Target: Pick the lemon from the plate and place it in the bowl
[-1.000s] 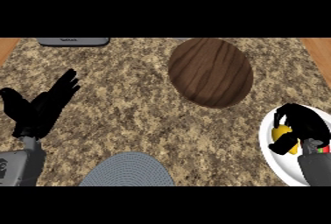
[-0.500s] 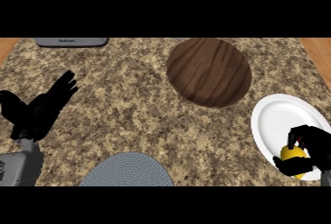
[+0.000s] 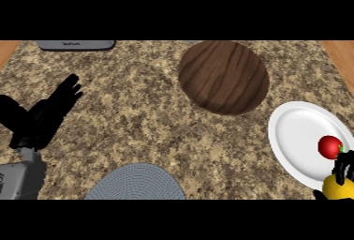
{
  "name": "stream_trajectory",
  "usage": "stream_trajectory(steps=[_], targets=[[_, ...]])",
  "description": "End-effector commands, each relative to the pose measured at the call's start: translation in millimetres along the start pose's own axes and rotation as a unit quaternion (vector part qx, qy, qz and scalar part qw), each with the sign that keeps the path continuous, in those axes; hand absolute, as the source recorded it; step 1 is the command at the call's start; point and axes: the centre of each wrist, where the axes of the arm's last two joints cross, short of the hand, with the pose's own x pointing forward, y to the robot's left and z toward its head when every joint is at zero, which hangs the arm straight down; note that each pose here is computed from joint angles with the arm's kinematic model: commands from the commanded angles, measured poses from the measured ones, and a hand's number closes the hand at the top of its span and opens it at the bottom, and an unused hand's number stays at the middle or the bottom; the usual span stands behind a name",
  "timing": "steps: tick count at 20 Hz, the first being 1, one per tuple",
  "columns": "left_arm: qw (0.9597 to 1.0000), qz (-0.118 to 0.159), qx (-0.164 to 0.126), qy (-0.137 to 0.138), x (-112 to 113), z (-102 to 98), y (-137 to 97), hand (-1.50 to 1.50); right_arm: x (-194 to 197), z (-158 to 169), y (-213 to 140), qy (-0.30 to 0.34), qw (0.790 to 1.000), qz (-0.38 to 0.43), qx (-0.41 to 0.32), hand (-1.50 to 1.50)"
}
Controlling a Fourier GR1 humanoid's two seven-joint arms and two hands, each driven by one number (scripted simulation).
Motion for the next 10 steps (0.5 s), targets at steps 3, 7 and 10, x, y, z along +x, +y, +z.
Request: stream_trajectory(steps=[3, 7, 10], targets=[[0.9999, -0.005, -0.010, 0.001, -1, 1, 1, 0.00, 38, 56, -54, -0.019, 0.999, 0.023, -0.041, 1.50], [0.9999, -0.009, -0.006, -0.005, 10, 2, -11, 0.00, 58, 72, -83, -0.036, 0.996, 0.040, -0.076, 1.50], [1.0000, -0.003, -0.005, -0.004, -1, 1, -17, 0.00, 71, 74, -91, -0.040, 0.993, 0.044, -0.099, 1.50]])
